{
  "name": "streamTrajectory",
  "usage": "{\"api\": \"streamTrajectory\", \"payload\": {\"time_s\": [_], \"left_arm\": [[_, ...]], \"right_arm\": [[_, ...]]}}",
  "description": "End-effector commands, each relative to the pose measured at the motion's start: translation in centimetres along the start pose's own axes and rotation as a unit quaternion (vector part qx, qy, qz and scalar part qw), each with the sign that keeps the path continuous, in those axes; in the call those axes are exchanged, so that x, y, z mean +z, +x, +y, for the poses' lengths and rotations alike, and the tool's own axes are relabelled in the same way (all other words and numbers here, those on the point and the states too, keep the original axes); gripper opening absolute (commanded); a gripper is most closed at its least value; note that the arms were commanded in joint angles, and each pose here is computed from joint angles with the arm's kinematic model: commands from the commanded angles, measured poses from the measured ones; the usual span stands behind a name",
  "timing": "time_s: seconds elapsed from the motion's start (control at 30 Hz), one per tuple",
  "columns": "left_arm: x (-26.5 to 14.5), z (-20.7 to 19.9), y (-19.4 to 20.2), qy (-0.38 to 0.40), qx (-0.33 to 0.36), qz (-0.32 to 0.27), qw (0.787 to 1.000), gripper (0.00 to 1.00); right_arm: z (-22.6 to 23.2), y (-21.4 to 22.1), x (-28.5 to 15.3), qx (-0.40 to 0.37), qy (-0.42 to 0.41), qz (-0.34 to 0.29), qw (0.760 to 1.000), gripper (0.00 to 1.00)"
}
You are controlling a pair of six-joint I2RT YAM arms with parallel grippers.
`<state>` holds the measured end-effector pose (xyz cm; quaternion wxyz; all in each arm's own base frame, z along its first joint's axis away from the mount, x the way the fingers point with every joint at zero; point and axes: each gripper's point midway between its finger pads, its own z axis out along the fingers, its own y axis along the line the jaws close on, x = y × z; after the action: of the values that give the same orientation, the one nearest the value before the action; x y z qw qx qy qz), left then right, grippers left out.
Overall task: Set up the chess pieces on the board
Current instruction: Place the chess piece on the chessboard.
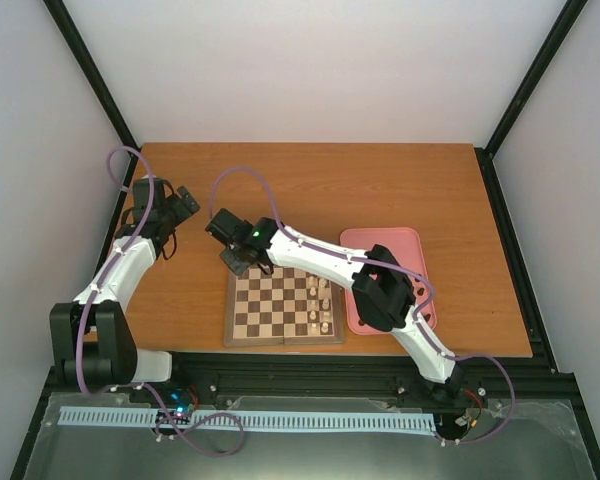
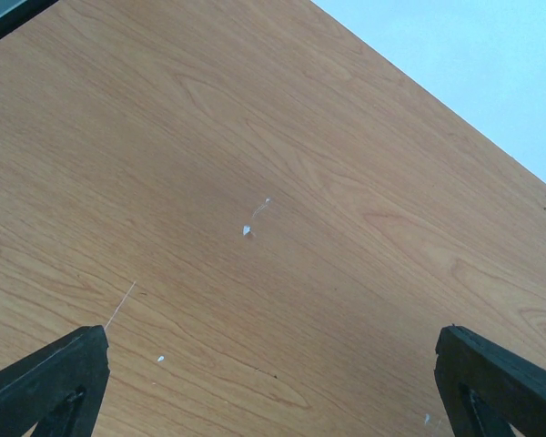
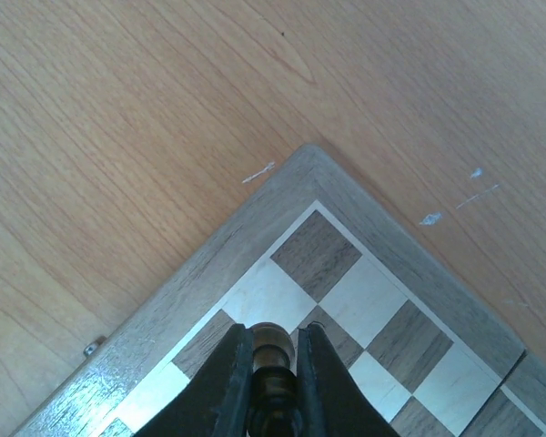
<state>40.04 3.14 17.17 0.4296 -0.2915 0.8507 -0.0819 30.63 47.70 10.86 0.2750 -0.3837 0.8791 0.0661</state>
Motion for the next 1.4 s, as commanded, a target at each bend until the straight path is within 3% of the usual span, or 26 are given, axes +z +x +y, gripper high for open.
{"api": "streamTrajectory", "payload": {"time_s": [0.0, 0.3, 0.63, 1.37], "left_arm": [[-0.4, -0.4, -0.9, 0.011, -0.01, -0.016, 1.0, 1.0], [-0.3, -0.4, -0.7, 0.012, -0.009, -0.012, 1.0, 1.0], [-0.2, -0.4, -0.6, 0.012, -0.01, -0.012, 1.0, 1.0], [-0.7, -0.6, -0.6, 0.021, -0.009, -0.015, 1.0, 1.0]], "right_arm": [[0.8, 0.5, -0.6, -0.008, -0.025, 0.005, 1.0, 0.03], [2.4, 2.9, -1.0, -0.019, -0.045, 0.018, 0.999, 0.03], [4.1, 2.6, -2.2, -0.03, -0.053, 0.007, 0.998, 0.03], [4.6, 3.7, 0.2, -0.035, -0.04, 0.021, 0.998, 0.03]]}}
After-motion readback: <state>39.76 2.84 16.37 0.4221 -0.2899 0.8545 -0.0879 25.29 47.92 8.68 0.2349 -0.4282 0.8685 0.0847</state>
